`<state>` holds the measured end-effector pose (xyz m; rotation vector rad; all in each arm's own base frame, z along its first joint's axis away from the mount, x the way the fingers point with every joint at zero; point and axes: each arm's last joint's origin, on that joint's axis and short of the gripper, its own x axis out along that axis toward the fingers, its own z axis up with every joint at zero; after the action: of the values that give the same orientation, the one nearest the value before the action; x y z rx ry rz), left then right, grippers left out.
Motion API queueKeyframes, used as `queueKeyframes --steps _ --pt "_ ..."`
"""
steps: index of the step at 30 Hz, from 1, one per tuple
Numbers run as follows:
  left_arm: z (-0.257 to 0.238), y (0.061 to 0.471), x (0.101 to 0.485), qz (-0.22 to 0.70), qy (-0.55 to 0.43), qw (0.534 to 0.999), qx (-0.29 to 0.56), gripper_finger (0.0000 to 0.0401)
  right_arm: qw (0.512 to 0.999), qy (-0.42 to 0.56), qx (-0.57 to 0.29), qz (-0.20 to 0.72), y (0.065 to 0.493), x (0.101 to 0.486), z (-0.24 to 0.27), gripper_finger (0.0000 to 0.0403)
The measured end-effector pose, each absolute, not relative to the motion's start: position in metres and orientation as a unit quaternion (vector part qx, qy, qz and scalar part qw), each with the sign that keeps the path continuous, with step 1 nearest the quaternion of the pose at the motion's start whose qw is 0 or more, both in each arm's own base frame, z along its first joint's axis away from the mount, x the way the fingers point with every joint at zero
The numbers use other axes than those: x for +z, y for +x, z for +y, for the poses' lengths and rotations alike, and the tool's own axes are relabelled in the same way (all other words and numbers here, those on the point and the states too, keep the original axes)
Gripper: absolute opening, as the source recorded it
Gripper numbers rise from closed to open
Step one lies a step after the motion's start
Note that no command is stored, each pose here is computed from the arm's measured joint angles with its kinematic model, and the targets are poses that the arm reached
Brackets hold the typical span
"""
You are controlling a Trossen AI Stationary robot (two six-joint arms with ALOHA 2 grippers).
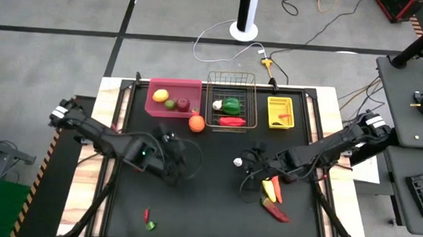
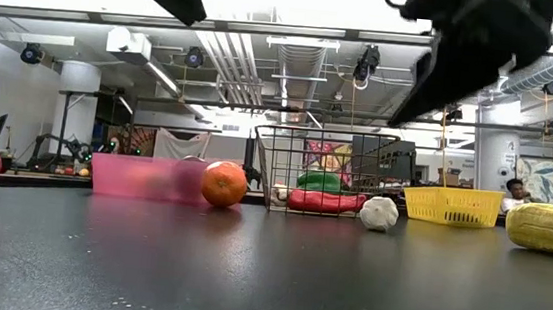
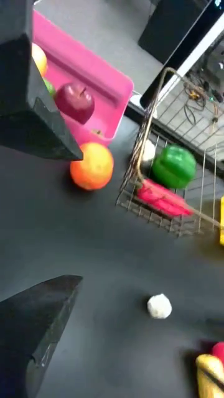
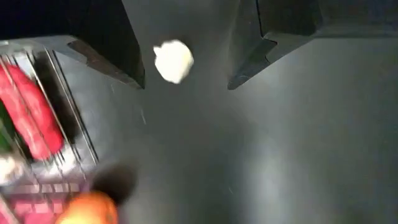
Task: Sort produce into baskets
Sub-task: Put the white garlic into the gold mesh basket
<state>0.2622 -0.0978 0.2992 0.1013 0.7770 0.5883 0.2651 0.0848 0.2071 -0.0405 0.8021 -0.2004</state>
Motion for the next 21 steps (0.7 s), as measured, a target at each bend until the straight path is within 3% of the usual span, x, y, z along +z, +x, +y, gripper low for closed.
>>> queueKeyframes --steps 21 --pt "-0.113 0.273 0.275 0.394 0.044 0.872 0.288 0.0295 0.882 -0.027 -0.170 0.438 0.285 0.128 0.077 0.0213"
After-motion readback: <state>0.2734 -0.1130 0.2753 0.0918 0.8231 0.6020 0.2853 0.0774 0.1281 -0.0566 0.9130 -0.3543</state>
